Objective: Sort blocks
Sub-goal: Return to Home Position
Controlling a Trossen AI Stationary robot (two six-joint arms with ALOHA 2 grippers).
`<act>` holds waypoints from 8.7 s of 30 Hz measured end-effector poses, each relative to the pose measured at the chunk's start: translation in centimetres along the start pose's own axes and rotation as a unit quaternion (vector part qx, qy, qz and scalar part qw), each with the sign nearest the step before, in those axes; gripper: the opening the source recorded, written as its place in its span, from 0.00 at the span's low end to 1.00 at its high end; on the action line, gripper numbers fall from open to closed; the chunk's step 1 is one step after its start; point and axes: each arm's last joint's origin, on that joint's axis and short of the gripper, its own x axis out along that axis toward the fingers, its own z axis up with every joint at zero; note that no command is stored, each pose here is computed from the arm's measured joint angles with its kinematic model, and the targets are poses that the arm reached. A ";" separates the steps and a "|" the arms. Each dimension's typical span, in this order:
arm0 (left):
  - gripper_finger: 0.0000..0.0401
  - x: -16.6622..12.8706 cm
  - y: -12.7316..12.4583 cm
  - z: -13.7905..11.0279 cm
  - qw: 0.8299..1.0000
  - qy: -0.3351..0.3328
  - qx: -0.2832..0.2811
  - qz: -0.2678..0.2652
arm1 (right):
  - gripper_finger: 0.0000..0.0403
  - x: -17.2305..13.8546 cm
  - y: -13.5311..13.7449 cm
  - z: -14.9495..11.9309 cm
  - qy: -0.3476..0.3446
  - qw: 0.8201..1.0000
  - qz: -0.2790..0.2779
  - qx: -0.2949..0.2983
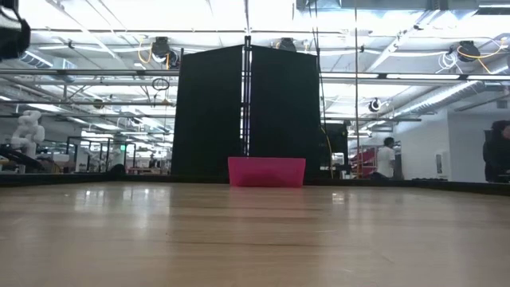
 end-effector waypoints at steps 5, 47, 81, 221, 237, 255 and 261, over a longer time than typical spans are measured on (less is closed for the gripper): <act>0.66 -2.6 0.5 -1.4 0.995 0.039 -0.044 0.078 | 0.72 -0.9 -0.9 -1.8 -0.041 0.990 0.128 -0.039; 0.66 -4.9 -5.8 -24.2 0.963 -0.075 -0.191 0.173 | 0.72 6.3 5.8 -33.3 -0.303 0.909 0.101 0.268; 0.66 -5.2 -3.7 -29.3 0.908 -0.013 -0.153 0.390 | 0.72 9.3 2.9 -37.1 -0.201 0.922 -0.251 0.215; 0.66 -8.2 0.1 -31.6 0.875 0.112 -0.147 0.448 | 0.72 11.1 2.9 -39.1 -0.125 0.944 0.017 0.303; 0.66 -8.2 0.1 -31.6 0.875 0.112 -0.147 0.448 | 0.72 11.1 2.9 -39.1 -0.125 0.944 0.017 0.303; 0.66 -8.2 0.1 -31.6 0.875 0.112 -0.146 0.448 | 0.72 11.1 2.9 -39.1 -0.125 0.944 0.017 0.303; 0.66 -8.2 0.1 -31.6 0.875 0.112 -0.146 0.448 | 0.72 11.2 2.9 -39.1 -0.125 0.945 0.016 0.303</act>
